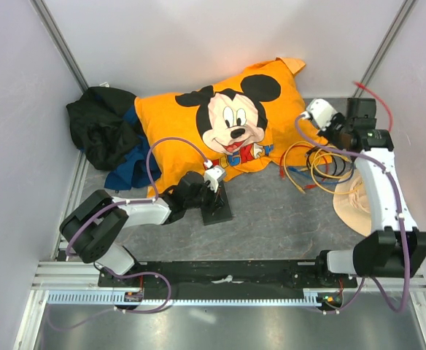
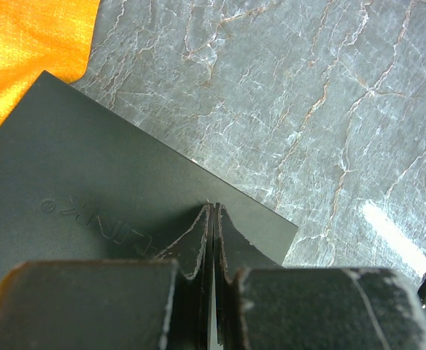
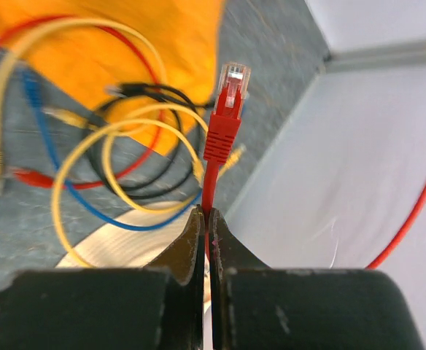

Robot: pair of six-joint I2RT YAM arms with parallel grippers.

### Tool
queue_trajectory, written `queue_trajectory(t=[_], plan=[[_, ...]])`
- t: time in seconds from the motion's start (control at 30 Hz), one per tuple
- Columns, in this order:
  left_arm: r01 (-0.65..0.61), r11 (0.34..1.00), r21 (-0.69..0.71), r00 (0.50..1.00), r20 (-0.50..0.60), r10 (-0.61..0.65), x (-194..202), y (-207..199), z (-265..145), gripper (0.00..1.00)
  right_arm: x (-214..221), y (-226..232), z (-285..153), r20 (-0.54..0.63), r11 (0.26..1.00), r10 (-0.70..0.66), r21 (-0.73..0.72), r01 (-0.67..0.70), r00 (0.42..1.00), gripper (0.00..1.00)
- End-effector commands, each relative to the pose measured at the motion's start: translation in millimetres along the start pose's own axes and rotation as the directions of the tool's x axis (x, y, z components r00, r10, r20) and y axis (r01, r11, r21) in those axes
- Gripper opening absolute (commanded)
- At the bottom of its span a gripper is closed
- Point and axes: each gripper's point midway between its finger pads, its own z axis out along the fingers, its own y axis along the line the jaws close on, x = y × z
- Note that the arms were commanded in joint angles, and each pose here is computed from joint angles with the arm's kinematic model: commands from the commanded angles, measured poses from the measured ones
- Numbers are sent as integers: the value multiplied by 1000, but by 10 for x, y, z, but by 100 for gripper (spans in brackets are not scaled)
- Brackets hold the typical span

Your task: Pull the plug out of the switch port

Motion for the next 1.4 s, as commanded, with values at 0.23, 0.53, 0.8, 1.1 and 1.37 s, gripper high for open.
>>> queue_trajectory(t=[0.23, 0.53, 0.8, 1.1, 1.37], plan=[[-2, 999, -47, 967, -255, -10, 764, 151, -130, 2, 303, 107, 622, -38, 972, 192, -129, -196, 981, 0], [-4, 1000, -26, 968, -252, -3, 749, 113, -149, 2, 645, 976, 1047, -177, 937, 186, -263, -229, 966, 44], [-9, 1000, -21, 970, -245, 4, 722, 103, -154, 2, -223, 488, 663, 33, 878, 422, -265, -399, 906, 98], [-192, 979, 76, 976, -94, 198, -110, -99, -187, 15, -888, -164, 379, 169, 687, 726, -184, -702, 666, 98], [-326, 942, 84, 945, 2, 327, -915, -118, -508, 100, -842, -123, 429, 144, 647, 762, -161, -745, 631, 98]])
